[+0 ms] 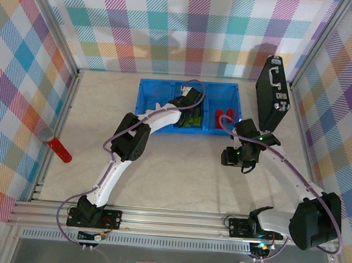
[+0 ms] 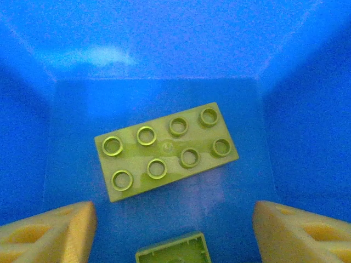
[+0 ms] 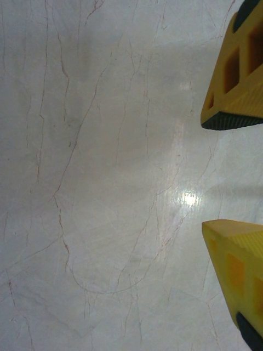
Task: Sort the legos into containers by color
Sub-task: Place the lego in the container.
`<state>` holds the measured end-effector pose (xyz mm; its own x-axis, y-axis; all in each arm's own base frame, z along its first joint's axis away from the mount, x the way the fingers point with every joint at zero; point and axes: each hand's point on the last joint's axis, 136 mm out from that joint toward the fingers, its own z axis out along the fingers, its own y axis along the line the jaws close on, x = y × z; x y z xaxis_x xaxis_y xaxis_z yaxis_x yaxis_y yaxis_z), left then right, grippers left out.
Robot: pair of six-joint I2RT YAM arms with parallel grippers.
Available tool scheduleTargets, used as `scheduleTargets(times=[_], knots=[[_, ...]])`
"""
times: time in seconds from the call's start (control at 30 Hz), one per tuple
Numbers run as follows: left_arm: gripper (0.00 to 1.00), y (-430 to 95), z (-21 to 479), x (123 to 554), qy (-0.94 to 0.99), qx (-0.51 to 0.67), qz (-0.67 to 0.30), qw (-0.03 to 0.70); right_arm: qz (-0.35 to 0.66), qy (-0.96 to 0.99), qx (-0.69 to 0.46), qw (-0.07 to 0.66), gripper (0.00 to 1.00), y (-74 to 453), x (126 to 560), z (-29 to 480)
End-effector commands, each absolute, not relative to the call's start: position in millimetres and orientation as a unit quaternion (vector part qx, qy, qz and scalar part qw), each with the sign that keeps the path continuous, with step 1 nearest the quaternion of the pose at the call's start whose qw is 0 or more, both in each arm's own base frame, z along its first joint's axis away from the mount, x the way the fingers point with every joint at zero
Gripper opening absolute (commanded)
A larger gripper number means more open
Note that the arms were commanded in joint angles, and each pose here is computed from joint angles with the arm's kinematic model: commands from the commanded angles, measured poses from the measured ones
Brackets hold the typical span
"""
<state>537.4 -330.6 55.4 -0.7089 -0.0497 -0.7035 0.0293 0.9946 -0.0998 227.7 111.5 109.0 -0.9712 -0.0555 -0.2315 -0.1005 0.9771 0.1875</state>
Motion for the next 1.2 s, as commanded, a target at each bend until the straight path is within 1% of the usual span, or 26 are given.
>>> scheduleTargets(times=[0.0,0.33,0.57,0.77,0.9,0.97,1.03,1.07,1.13,1.17], knots=[[0.74,-341.4,106.6,542.0,0.906,-0.003,-0.082,0.416,0.099,0.987,-0.04,0.119,0.48,111.4,226.1,110.3],[0.74,-343.2,153.3,523.2,0.902,0.021,-0.116,0.414,0.086,0.988,-0.036,0.127,0.49,107.0,228.6,112.2],[0.74,-328.2,171.0,496.6,0.906,0.035,-0.118,0.405,0.045,0.987,-0.018,0.15,0.54,91.2,235.2,121.0],[0.78,-294.2,189.3,463.0,0.904,0.046,-0.095,0.414,-0.005,0.98,0.016,0.197,0.67,68.6,245.6,130.1],[0.83,-262.4,198.0,434.4,0.904,0.052,-0.069,0.419,-0.029,0.973,0.039,0.224,0.76,55.7,252.2,128.9],[0.85,-242.1,201.2,420.6,0.903,0.044,-0.057,0.423,-0.038,0.969,0.049,0.241,0.83,50.1,255.9,127.5],[0.88,-218.3,201.8,406.3,0.902,0.033,-0.043,0.427,-0.044,0.962,0.057,0.262,0.94,44.9,260.3,124.1],[0.93,-206.6,202.6,398.9,0.902,0.029,-0.036,0.429,-0.047,0.959,0.06,0.271,0.99,42.5,262.1,122.1],[0.99,-182.0,204.5,388.2,0.901,0.015,-0.019,0.434,-0.048,0.954,0.065,0.288,0.99,38.6,266.4,119.8],[1.0,-167.1,202.4,381.5,0.902,0.007,-0.007,0.432,-0.051,0.952,0.067,0.294,0.99,35.9,268.1,118.3]])
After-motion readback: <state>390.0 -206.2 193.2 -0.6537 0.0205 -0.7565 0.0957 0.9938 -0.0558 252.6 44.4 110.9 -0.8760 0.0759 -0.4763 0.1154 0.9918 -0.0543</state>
